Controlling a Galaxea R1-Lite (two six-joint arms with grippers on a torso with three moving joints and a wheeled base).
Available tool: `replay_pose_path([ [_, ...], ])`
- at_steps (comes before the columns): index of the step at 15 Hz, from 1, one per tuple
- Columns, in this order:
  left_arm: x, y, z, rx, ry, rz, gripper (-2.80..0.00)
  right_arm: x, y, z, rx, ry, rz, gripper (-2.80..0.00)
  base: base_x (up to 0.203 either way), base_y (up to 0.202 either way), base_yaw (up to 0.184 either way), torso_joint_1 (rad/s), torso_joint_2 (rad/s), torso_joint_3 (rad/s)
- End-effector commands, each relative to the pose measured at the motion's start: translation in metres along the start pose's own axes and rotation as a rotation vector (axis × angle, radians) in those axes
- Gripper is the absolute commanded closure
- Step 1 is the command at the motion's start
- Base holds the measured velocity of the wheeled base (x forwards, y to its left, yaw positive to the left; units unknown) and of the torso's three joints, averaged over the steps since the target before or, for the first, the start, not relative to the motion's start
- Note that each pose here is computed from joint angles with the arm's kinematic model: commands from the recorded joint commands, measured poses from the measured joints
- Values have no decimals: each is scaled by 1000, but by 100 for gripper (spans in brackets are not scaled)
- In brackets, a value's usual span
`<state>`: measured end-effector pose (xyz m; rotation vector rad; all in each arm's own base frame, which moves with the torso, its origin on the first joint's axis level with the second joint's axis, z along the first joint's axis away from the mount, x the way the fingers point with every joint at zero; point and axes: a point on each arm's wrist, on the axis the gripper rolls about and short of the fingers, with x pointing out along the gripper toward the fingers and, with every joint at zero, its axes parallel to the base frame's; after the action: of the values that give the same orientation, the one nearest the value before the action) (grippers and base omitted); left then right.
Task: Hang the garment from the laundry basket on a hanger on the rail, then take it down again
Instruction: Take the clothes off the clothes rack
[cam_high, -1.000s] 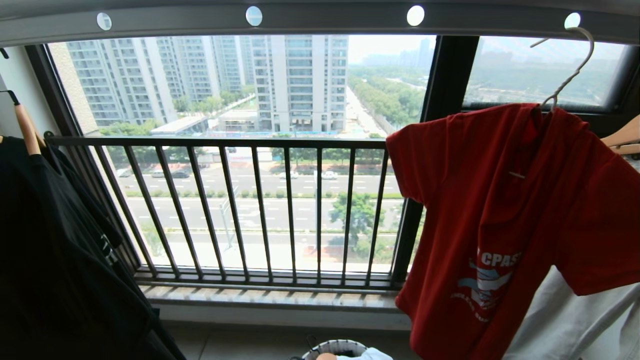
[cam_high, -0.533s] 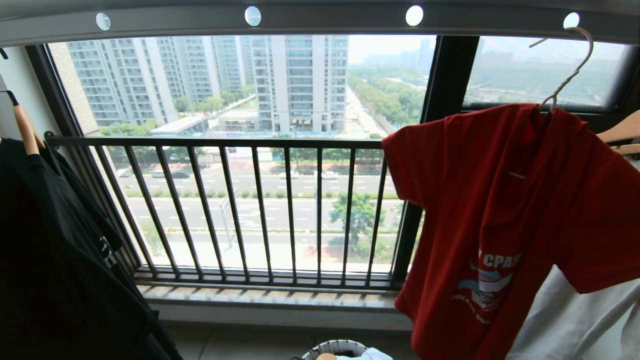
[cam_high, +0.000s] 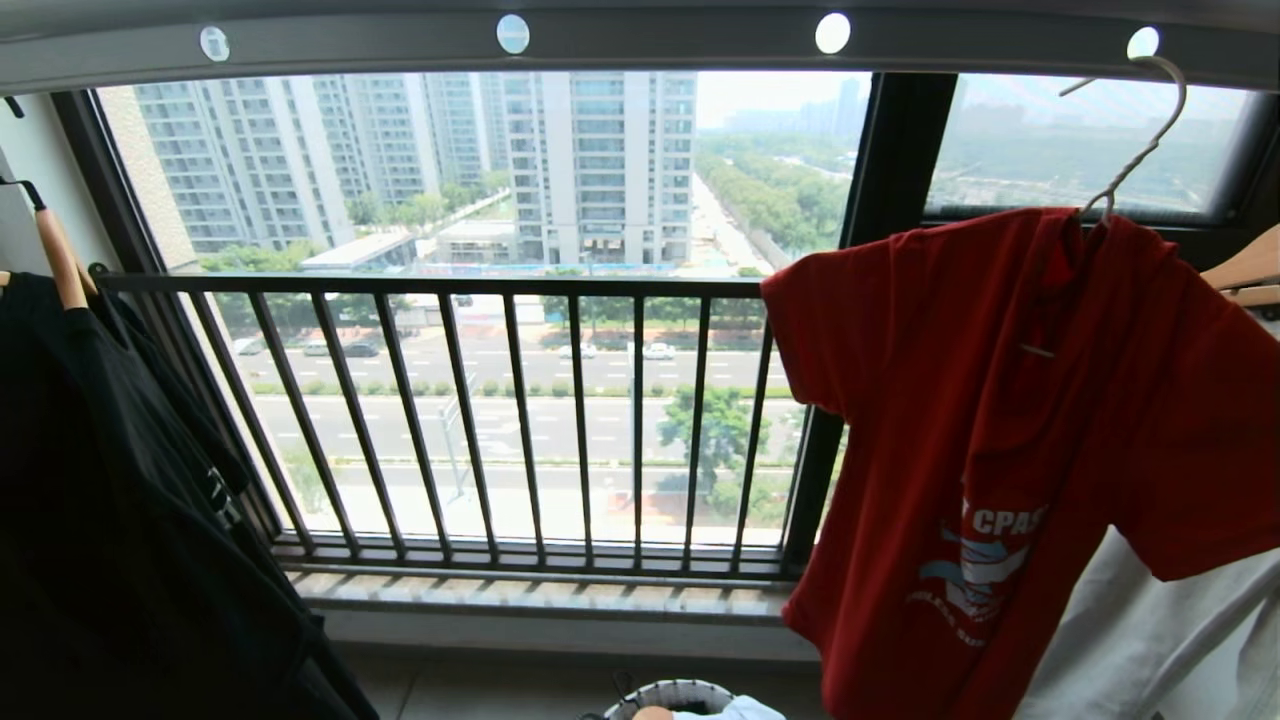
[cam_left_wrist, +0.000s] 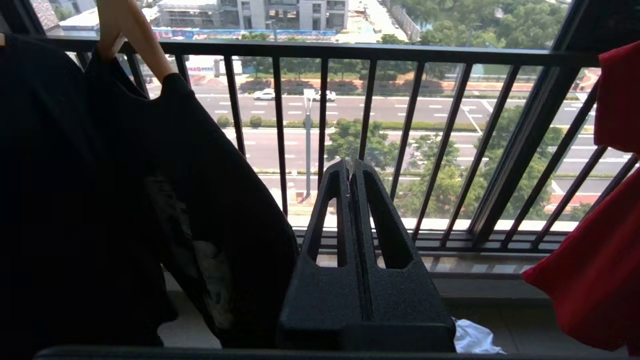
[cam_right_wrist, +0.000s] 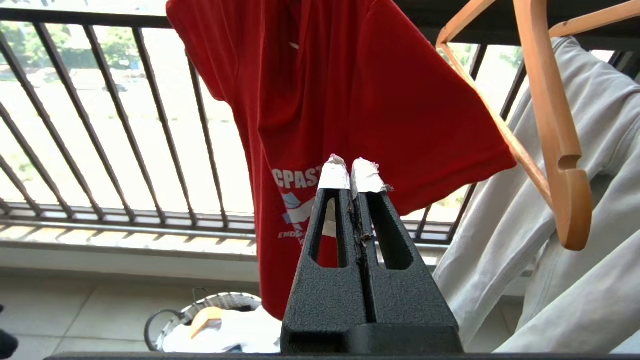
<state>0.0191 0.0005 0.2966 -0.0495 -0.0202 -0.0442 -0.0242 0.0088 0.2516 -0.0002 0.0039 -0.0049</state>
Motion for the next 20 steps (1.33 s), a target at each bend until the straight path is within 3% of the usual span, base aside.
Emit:
replay_pose_path([
  [1,-21,8,-27,0,-16,186,0,-26,6,-16,47,10,60,0,0,0,0,0,0,0],
  [4,-59,9,-74,-21,-77,203,0,-42,9,-30,95,93,75,0,0,0,0,0,0,0],
  [6,-64,7,-110,-15,-51,255,0,-40,9,-24,108,107,110,0,0,0,0,0,0,0],
  [9,-60,8,-142,-7,11,260,0,-36,7,-15,97,154,146,0,0,0,0,0,0,0],
  [11,-65,8,-168,25,10,238,0,-42,3,-19,70,191,215,0,0,0,0,0,0,0],
  [13,-62,9,-194,89,50,207,0,-48,2,-29,46,181,211,0,0,0,0,0,0,0],
  [15,-57,10,-207,111,95,189,0,-48,1,-47,6,210,207,0,0,0,0,0,0,0],
  [18,-56,9,-211,125,112,105,0,-45,-6,-61,-23,243,280,0,0,0,0,0,0,0],
  [20,-53,9,-219,127,140,91,0,-43,-5,-84,-22,248,263,0,0,0,0,0,0,0],
])
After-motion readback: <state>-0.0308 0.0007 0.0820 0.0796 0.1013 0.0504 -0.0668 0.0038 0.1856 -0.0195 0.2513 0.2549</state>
